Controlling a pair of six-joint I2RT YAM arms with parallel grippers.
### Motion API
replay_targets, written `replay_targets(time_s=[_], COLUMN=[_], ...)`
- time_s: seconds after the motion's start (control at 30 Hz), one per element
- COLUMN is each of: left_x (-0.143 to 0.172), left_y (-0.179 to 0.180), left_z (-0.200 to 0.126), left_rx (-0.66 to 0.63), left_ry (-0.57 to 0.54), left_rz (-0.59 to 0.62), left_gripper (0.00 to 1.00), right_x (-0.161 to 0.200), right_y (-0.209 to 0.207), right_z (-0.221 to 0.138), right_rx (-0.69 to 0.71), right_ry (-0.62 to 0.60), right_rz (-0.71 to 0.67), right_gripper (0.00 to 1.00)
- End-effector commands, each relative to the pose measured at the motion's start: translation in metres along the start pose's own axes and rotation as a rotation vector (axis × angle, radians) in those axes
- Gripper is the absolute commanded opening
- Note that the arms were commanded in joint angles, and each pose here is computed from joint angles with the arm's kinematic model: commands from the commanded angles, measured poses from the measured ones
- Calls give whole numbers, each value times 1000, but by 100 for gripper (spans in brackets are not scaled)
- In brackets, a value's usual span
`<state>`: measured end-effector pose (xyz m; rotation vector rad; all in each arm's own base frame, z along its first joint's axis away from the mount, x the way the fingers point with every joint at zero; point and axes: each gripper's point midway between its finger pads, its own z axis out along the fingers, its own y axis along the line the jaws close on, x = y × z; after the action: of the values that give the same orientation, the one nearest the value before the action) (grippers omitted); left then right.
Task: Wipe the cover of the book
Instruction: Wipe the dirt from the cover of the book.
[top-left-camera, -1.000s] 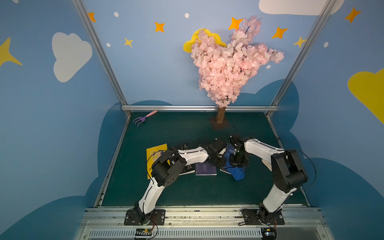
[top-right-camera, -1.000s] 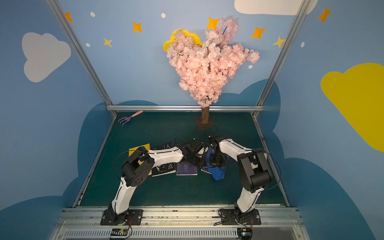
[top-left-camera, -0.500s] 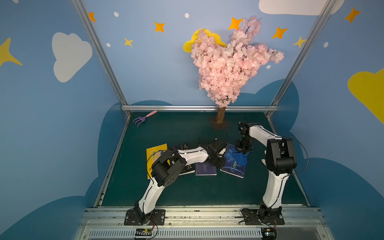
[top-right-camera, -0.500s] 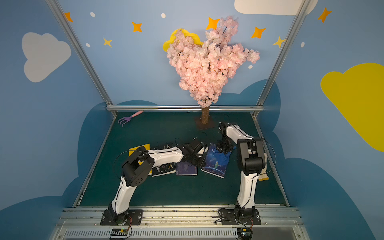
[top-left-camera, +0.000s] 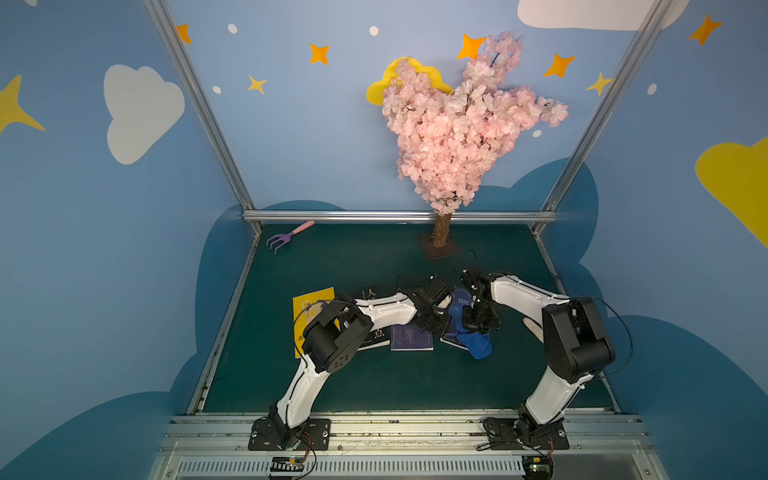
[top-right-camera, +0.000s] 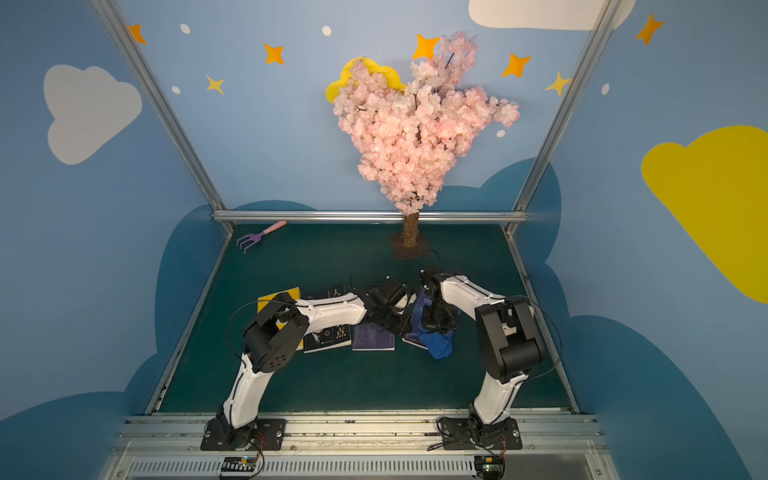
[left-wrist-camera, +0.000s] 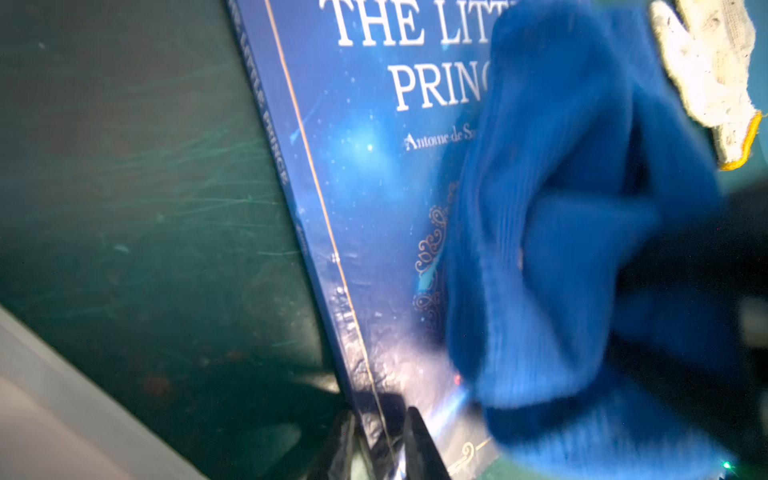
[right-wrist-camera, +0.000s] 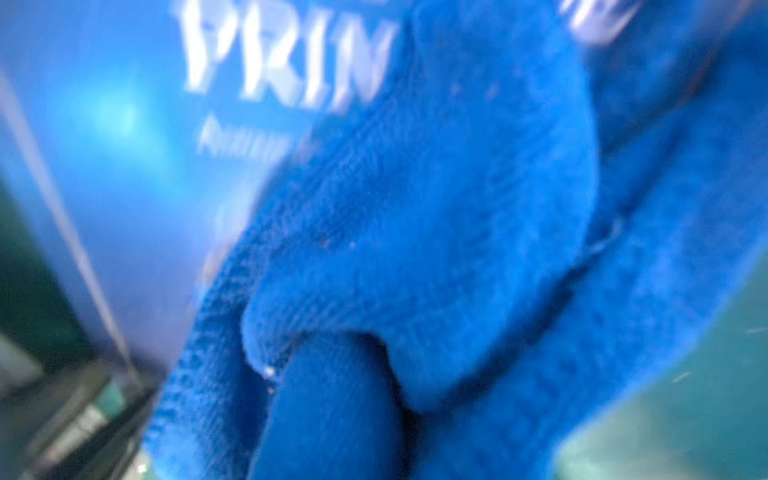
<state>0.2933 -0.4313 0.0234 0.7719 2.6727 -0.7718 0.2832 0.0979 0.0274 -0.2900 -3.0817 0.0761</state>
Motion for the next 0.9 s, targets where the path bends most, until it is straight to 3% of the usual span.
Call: replay_targets(time_s=[0.0,0.13,0.27,0.6,0.67,0.87], left_x=[56,56,54,55,54,55], left_y=[17,17,16,14,13,16], left_z=[20,18,16,18,17,16], left_rx=[-39,-44,-43,-32,-32,-43], left_ry=[195,191,189,190,189,187], left_rz=[-52,-47,-45,-51,-50,-46], left_gripper=[24,24,24,24,24,24], right_x=[-39,-77,-75,42,38,-19], right_y=[-13,-15,-11,16,13,7], right_z=[0,-4,4,17,14,-2], right_rx=[12,14,20,-26,-21,-14], right_ry=[-1,13,44,30,10,3], right_rz=[59,98,86,-16,-17,23], right_gripper=[0,0,0,0,0,0])
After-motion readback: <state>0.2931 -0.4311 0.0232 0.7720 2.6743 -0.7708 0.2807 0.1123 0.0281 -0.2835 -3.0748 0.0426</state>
